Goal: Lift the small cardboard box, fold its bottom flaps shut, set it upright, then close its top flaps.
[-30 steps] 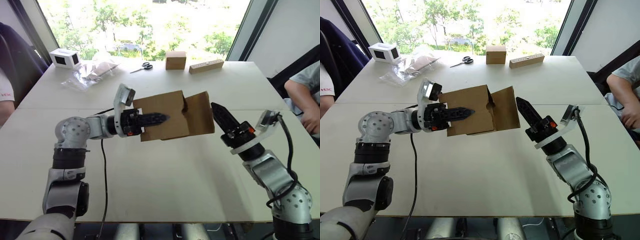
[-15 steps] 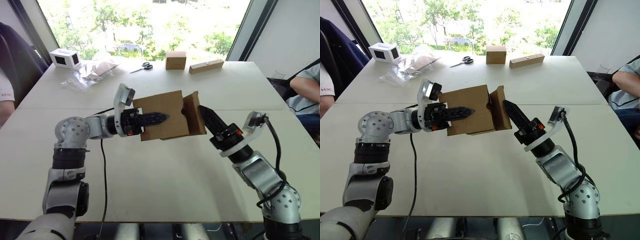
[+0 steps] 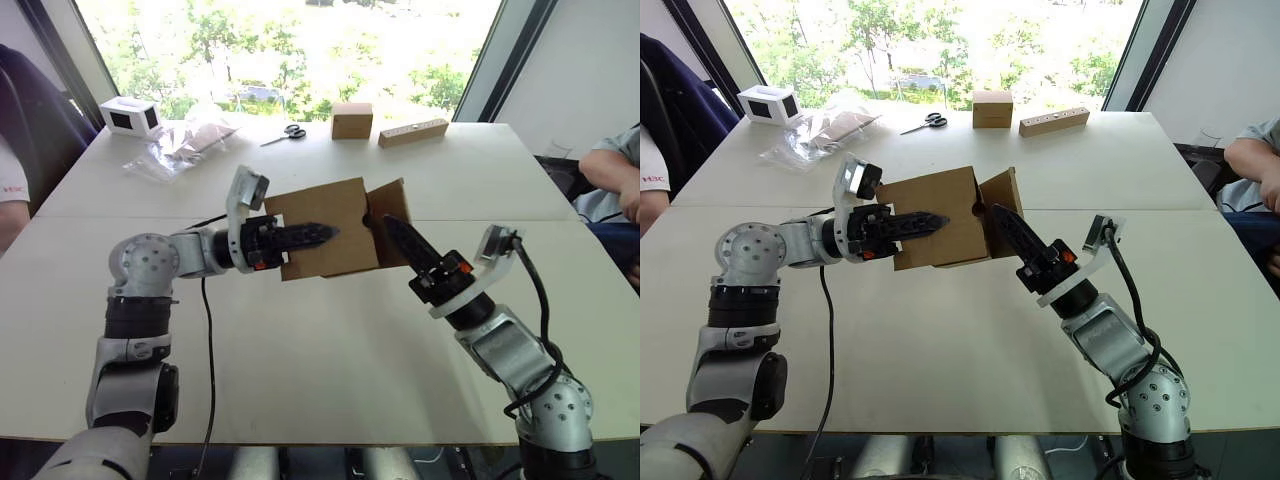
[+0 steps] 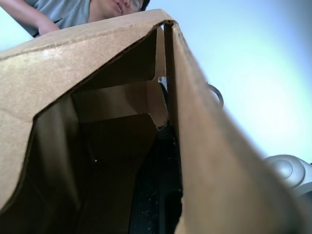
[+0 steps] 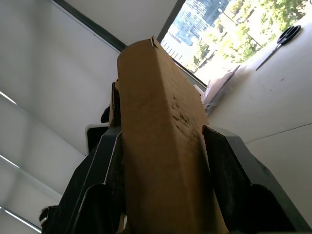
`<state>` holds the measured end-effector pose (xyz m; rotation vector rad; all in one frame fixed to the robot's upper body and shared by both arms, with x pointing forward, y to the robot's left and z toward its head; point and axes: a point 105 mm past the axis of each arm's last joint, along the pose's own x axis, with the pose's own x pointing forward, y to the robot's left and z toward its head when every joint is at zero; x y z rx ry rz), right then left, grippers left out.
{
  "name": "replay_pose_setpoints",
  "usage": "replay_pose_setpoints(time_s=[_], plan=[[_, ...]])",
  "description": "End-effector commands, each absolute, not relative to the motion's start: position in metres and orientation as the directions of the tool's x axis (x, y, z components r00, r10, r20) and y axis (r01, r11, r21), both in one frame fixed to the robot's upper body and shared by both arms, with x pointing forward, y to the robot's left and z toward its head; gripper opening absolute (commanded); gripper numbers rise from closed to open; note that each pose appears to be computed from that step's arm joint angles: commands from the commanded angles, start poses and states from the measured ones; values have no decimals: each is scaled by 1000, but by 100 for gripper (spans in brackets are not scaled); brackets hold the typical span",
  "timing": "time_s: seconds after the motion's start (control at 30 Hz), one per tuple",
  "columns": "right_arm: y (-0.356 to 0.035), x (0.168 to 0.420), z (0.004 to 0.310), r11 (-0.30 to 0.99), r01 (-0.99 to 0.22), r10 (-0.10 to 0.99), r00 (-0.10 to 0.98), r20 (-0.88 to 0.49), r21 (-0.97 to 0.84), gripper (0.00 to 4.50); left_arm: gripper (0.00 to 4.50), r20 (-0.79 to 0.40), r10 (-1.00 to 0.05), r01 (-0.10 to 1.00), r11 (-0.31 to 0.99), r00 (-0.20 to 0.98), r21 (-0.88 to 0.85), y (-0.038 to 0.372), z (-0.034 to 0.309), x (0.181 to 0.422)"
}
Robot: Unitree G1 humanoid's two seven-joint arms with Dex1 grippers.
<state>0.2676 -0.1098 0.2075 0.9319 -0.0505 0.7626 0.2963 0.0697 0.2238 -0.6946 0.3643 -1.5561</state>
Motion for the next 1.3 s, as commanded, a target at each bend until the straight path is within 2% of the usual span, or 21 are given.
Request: replay_pose_setpoints(time_s=[0.03,0.33,0.63,0.73,0.83,1.3], plan=[[-102,252,228,332,-694,609,675,416,639,251,0,247,-969,808,-146,0,-571,72,235,292],[-102,237,237,328,-727,634,643,430,603,251,0,241,-970,803,-137,9,-580,73,232,295],[-105,245,228,380,-696,611,683,399,610,251,0,243,-970,805,-142,2,-575,71,233,294],[-106,246,228,385,-694,609,686,398,608,172,0,244,-970,806,-143,2,-575,71,233,294],[-107,247,227,389,-693,609,688,395,607,54,0,244,-970,806,-144,1,-575,71,233,293],[-111,257,224,489,-665,576,732,363,565,54,0,249,-968,806,-149,-2,-573,70,234,292]])
